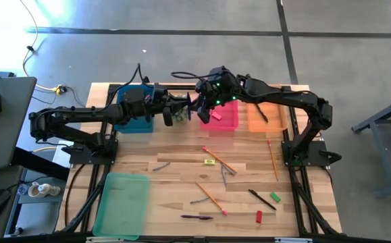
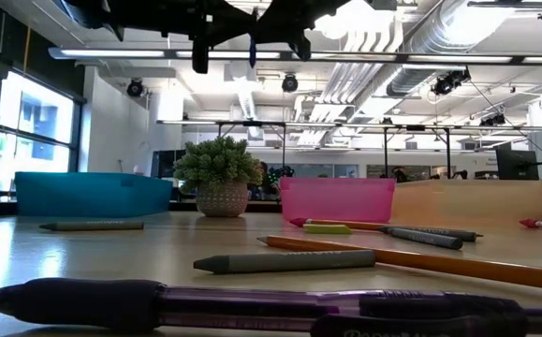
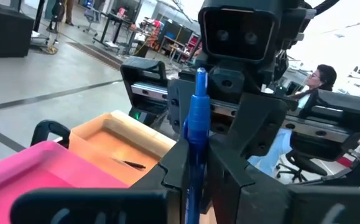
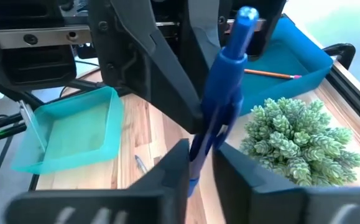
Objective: Sort crayons/erasers/pens/pencils in bins
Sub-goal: Put the blue pen into the orange bin
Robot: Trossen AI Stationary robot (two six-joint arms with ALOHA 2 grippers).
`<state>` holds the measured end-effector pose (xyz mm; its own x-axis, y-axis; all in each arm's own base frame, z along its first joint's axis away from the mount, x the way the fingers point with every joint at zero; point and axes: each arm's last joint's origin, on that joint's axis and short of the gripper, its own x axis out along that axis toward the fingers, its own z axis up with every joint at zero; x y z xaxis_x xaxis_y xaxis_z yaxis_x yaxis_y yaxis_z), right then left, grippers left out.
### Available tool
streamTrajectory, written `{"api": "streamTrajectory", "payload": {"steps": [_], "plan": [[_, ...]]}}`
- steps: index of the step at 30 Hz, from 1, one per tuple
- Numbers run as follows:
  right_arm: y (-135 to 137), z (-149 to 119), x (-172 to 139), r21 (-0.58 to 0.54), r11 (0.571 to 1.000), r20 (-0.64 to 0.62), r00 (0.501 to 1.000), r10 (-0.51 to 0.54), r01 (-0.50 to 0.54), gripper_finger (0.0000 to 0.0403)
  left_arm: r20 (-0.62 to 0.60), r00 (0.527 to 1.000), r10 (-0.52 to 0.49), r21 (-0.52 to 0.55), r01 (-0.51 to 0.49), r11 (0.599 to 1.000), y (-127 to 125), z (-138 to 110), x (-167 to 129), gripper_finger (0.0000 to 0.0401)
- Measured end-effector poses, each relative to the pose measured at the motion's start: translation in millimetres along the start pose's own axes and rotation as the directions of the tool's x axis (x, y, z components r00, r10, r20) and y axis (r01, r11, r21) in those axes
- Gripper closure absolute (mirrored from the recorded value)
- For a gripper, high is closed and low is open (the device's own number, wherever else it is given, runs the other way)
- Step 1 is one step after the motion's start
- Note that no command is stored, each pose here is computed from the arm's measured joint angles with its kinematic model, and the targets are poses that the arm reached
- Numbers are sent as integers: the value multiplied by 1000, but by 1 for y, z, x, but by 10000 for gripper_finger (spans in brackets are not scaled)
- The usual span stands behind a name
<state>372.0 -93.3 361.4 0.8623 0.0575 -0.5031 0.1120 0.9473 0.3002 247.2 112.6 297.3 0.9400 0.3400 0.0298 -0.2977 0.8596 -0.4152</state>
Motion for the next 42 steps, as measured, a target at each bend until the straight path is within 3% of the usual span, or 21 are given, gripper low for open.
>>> {"api": "streamTrajectory", "payload": {"steps": [3,13,16,20,30,42], "plan": [[0,0,0,7,1000,-1,1000,0,0,393,-1,1000,-3,1,3,1000,0,0,0,369],[-1,-3,1,42,999,-26,1000,-5,6,385,-27,1000,8,-4,-8,1000,1,-3,1,368],[-1,-4,1,45,999,-36,999,-10,11,391,-40,999,14,38,-13,999,2,-4,1,361],[-1,-6,1,41,999,-51,998,-27,29,392,-48,999,24,105,-19,994,1,-6,1,332],[-3,-11,0,43,997,-102,993,-52,56,393,-35,996,87,125,-82,989,3,-7,1,243],[-16,-17,-24,-25,968,-190,950,-249,249,393,-81,990,118,127,-107,986,6,-11,0,226]]}}
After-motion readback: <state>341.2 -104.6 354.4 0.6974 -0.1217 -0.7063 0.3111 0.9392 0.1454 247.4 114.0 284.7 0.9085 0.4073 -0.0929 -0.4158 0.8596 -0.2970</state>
